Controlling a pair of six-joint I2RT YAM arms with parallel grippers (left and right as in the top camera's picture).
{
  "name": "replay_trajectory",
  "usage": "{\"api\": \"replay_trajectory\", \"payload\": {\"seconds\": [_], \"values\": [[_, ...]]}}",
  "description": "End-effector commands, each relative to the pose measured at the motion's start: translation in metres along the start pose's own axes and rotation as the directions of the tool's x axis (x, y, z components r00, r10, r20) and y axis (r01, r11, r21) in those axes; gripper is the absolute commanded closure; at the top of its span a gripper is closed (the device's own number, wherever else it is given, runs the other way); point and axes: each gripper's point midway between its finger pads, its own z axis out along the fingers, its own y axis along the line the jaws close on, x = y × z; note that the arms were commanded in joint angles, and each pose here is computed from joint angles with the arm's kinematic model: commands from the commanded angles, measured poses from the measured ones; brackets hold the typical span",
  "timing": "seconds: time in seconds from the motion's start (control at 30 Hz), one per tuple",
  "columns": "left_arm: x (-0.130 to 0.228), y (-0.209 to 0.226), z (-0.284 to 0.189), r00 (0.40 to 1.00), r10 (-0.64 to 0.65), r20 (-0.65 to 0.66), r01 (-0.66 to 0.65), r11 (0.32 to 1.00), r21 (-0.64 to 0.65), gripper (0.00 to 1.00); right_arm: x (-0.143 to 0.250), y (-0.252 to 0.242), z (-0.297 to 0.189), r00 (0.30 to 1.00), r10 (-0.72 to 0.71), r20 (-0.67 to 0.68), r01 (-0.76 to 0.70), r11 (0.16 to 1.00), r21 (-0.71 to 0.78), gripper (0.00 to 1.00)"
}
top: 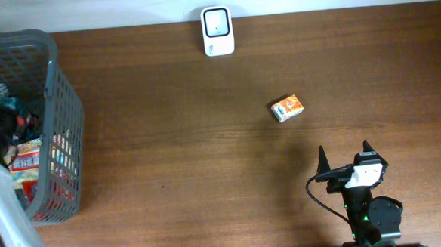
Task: Scan the item barcode
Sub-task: 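Reach the left gripper into the basket and grasp the dark red snack bag, then move the snack bag with the left gripper and drop it beside the tissues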
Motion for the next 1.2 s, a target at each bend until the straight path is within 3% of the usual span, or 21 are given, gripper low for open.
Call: {"api": "replay_trajectory", "payload": {"seconds": [0.0,0.13,0.23,0.37,0.43,0.53,0.67,0.77,0.83,0.97,1.07,1.17], "values": [[0.006,-0.086,-0.079,0.996,0.088,0.024,-0.091,0.909,0.407,1.00,0.004,-0.003,0.000,1.000,-0.007,-0.008,0.007,1.000,0.015,0.01],[0.039,-0.169,-0.177,0.957,0.229,0.177,-0.287,0.680,0.674,1.00,0.004,-0.003,0.000,1.000,-0.007,-0.008,0.007,1.000,0.015,0.02],[0.074,-0.204,-0.195,0.940,0.286,0.187,-0.327,0.598,0.732,1.00,0.004,-0.003,0.000,1.000,-0.007,-0.008,0.007,1.000,0.015,0.02],[0.148,-0.246,-0.170,0.912,0.395,0.108,-0.339,0.582,0.739,1.00,0.004,-0.003,0.000,1.000,-0.007,-0.008,0.007,1.000,0.015,0.02],[0.207,-0.272,-0.154,0.870,0.493,0.037,-0.335,0.532,0.778,1.00,0.004,-0.003,0.000,1.000,-0.007,-0.008,0.007,1.000,0.015,0.02],[0.320,-0.302,-0.118,0.761,0.648,-0.040,-0.339,0.449,0.826,1.00,0.004,-0.003,0.000,1.000,-0.007,-0.008,0.007,1.000,0.015,0.02],[0.431,-0.305,-0.078,0.586,0.809,0.048,-0.446,0.272,0.853,0.96,0.004,-0.003,0.000,1.000,-0.007,-0.008,0.007,1.000,0.015,0.02],[0.495,-0.280,-0.030,0.503,0.864,0.013,-0.530,0.296,0.795,0.84,0.004,-0.003,0.000,1.000,-0.007,-0.008,0.007,1.000,0.015,0.02],[0.510,-0.271,-0.023,0.478,0.878,-0.006,-0.533,0.295,0.793,0.72,0.004,-0.003,0.000,1.000,-0.007,-0.008,0.007,1.000,0.015,0.02],[0.526,-0.267,-0.026,0.454,0.891,-0.009,-0.530,0.278,0.801,0.34,0.004,-0.003,0.000,1.000,-0.007,-0.008,0.007,1.000,0.015,0.02],[0.517,-0.275,-0.033,0.473,0.881,0.009,-0.526,0.274,0.805,0.36,0.004,-0.003,0.000,1.000,-0.007,-0.008,0.007,1.000,0.015,0.02],[0.462,-0.301,-0.054,0.525,0.843,0.116,-0.552,0.234,0.800,0.36,0.004,-0.003,0.000,1.000,-0.007,-0.008,0.007,1.000,0.015,0.02]]}}
